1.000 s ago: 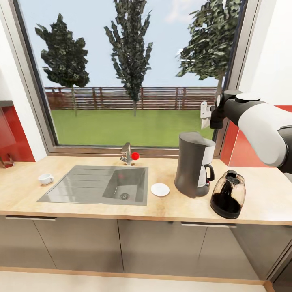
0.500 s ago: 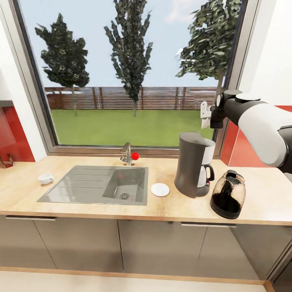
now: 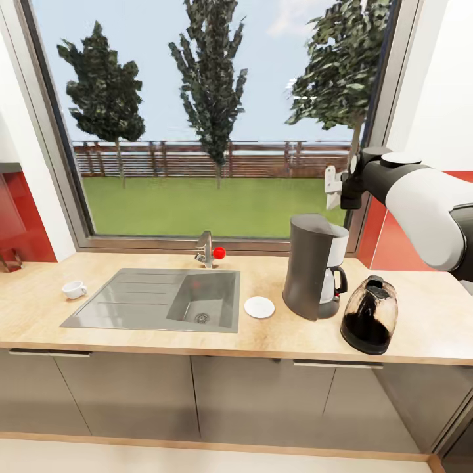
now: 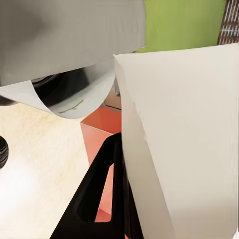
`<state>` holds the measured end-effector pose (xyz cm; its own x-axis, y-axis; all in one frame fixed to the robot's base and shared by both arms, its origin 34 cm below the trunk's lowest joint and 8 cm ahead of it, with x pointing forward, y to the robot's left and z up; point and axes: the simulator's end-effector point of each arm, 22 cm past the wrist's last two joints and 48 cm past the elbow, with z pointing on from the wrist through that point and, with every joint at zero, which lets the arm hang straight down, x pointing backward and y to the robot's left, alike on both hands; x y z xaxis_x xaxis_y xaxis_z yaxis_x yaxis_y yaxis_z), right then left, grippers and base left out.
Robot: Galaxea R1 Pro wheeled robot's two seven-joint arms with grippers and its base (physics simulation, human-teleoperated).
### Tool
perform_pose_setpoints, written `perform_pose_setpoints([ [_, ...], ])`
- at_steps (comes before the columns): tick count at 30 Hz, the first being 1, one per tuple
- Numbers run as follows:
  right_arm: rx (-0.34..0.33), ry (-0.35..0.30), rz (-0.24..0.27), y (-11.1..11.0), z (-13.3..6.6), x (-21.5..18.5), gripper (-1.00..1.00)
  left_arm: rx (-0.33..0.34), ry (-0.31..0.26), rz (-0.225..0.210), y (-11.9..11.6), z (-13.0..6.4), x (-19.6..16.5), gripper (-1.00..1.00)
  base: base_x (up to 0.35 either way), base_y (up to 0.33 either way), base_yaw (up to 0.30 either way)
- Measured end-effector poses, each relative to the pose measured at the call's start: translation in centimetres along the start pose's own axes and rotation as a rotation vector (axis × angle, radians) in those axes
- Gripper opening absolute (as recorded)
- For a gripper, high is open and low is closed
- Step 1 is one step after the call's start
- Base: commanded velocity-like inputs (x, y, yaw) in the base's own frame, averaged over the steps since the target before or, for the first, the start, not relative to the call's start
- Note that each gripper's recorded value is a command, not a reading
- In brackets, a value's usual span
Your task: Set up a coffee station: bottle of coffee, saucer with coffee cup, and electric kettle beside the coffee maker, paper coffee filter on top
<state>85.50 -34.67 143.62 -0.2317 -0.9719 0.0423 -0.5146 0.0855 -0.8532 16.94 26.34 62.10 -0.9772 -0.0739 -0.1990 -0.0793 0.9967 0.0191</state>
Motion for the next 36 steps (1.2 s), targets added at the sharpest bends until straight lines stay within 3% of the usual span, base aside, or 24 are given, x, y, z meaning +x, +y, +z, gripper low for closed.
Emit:
perform_pose_setpoints([
  [8,-0.005,0.001,0.001,0.2,0.2,0.1,-1.00,0.000,0.001,-0.002,0.0,0.0,0.0,1.00,-0.018,0.000,0.000],
  [15,-0.029,0.003,-0.004,1.8,1.2,0.0,-1.00,0.017,-0.005,0.008,-0.7,0.0,-0.1,1.00,-0.131,0.000,0.000],
  [18,-0.036,0.005,-0.006,2.2,1.5,0.1,-1.00,0.041,-0.015,0.032,-2.1,0.0,-0.4,1.00,-0.130,0.000,0.000],
  [20,-0.038,0.005,-0.006,2.4,1.6,0.1,-1.00,0.058,-0.041,0.077,-2.9,-0.1,-1.2,1.00,-0.021,0.000,0.000],
  [22,-0.028,-0.001,-0.021,2.4,1.7,-0.8,-1.00,0.048,-0.066,0.088,-2.2,0.1,-2.7,1.00,0.000,0.000,0.000],
  [25,-0.039,-0.004,-0.028,3.2,2.1,-1.2,-1.00,0.037,-0.074,0.091,-1.2,0.1,-2.9,1.00,0.000,0.000,0.000],
  [30,-0.033,-0.006,-0.027,2.8,1.8,-1.4,-1.00,0.061,-0.055,0.086,-3.2,-0.1,-1.6,1.00,0.000,0.000,0.000],
  [36,-0.022,-0.005,-0.022,2.3,1.6,-1.1,-1.00,0.044,-0.075,0.086,-2.1,0.0,-2.8,1.00,0.000,0.000,0.000],
])
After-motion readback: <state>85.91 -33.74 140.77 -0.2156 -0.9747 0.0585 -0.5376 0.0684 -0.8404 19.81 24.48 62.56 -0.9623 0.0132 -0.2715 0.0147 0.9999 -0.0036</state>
